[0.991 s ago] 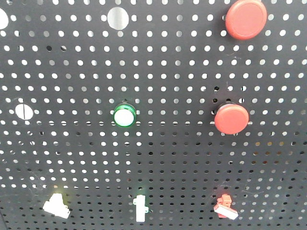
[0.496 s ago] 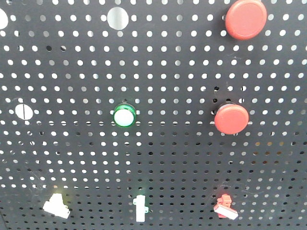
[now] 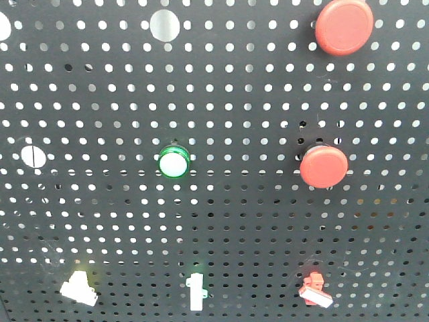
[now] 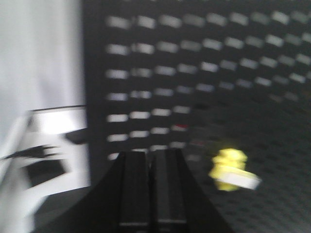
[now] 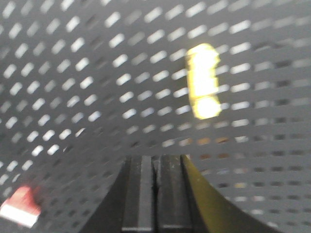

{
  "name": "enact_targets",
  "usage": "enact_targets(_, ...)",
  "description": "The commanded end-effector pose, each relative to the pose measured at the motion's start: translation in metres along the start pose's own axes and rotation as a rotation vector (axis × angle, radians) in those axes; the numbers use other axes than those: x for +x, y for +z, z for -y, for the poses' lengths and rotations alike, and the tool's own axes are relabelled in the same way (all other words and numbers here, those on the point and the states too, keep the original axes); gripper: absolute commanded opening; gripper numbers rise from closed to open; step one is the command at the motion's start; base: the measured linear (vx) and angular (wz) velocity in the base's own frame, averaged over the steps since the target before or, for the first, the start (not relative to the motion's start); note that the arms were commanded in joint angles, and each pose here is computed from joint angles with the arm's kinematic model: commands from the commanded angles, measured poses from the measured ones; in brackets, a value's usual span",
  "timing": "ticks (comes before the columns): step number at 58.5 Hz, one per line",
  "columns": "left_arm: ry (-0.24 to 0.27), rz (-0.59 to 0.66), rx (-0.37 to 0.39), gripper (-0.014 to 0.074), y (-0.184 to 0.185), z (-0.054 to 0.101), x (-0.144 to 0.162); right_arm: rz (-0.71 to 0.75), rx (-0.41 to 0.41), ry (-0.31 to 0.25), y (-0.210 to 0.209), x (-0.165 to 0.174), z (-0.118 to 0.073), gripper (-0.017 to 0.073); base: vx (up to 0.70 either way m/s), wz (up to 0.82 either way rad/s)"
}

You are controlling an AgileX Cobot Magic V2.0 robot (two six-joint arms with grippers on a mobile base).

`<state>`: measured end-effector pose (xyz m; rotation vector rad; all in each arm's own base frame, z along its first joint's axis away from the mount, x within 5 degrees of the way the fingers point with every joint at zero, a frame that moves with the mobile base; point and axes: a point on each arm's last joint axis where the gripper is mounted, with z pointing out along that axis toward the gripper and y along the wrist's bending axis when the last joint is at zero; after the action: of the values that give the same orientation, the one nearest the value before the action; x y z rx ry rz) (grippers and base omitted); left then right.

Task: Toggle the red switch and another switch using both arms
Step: 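Move the left gripper to the yellow-and-white toggle switch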

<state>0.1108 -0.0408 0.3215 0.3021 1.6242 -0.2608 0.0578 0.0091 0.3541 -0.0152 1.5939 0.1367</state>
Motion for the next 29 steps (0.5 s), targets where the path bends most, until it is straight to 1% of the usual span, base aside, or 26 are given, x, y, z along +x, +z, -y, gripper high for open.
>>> enact_targets(1,0.014,0.134,0.082,0.0003,0.012,0.011,-0.022,0.084,-0.016,-0.014,0.003,-0.015,-0.002,-0.0006,0.0,0.0)
enact_targets(4,0.025,0.13,0.112,0.0003,0.02,0.017,-0.022,0.078,-0.03,-0.023,0.004,-0.015,-0.003,-0.0006,0.0,0.0)
enact_targets(8,0.029,0.129,0.132,0.0003,0.028,0.021,-0.024,0.07,-0.043,-0.035,0.005,-0.014,-0.004,-0.0006,0.0,0.0)
enact_targets(19,0.032,0.084,0.132,0.0003,0.05,0.024,-0.024,0.042,-0.068,-0.046,0.005,-0.012,-0.006,-0.0006,0.0,0.0)
enact_targets(29,0.038,-0.004,0.136,0.0003,0.065,0.026,-0.012,0.034,-0.072,-0.047,0.005,-0.011,-0.007,-0.0006,0.0,0.0)
